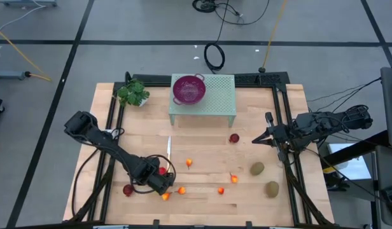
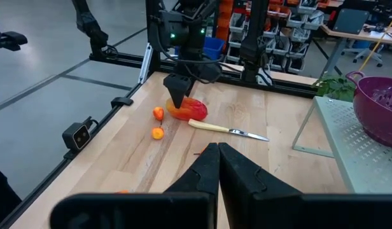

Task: Pick & Place Fruit
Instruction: Put the mango into the strainer bowl on the shelf

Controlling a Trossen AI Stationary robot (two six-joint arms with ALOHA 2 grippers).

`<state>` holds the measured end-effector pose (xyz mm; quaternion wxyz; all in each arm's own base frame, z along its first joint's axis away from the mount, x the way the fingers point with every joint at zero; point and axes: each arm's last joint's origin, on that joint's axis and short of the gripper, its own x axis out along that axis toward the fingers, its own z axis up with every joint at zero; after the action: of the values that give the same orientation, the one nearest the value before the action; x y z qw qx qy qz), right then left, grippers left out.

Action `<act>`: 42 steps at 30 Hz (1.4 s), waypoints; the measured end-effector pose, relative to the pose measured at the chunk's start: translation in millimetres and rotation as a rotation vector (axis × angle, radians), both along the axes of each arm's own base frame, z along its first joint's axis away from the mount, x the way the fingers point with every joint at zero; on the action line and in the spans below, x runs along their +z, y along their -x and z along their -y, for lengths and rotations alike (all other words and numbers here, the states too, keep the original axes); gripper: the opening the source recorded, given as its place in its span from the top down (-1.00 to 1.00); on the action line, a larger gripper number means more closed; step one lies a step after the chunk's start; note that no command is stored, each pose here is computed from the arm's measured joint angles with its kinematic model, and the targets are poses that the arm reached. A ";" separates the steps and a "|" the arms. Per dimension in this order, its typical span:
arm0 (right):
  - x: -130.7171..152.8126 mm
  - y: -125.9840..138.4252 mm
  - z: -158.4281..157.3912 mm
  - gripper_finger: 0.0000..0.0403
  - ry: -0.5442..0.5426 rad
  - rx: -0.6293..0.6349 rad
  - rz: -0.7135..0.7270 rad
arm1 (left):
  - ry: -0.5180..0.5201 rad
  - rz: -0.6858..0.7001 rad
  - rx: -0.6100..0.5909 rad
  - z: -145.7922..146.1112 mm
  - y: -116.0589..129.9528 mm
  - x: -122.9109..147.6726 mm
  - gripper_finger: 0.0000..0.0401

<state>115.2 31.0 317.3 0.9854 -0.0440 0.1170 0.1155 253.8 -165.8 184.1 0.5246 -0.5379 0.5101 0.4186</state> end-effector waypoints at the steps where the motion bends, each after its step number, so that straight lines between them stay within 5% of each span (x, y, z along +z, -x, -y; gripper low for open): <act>1: 0.0 0.0 0.0 0.98 0.000 0.000 0.000 | -0.005 0.000 -0.009 -0.2 0.2 -0.2 -0.86; 25: 1.9 -0.3 -0.1 0.98 -0.006 0.000 0.020 | -0.020 -0.067 -0.093 6.6 -12.5 -37.5 -0.76; 42: 2.1 -0.3 -0.1 0.98 -0.006 0.000 0.022 | 0.015 -0.109 -0.103 5.7 -13.4 -41.5 -0.05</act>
<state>115.5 31.1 319.4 0.9868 -0.0422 0.1058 0.1152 267.2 -171.6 142.6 0.5130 -0.4913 0.5681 0.4157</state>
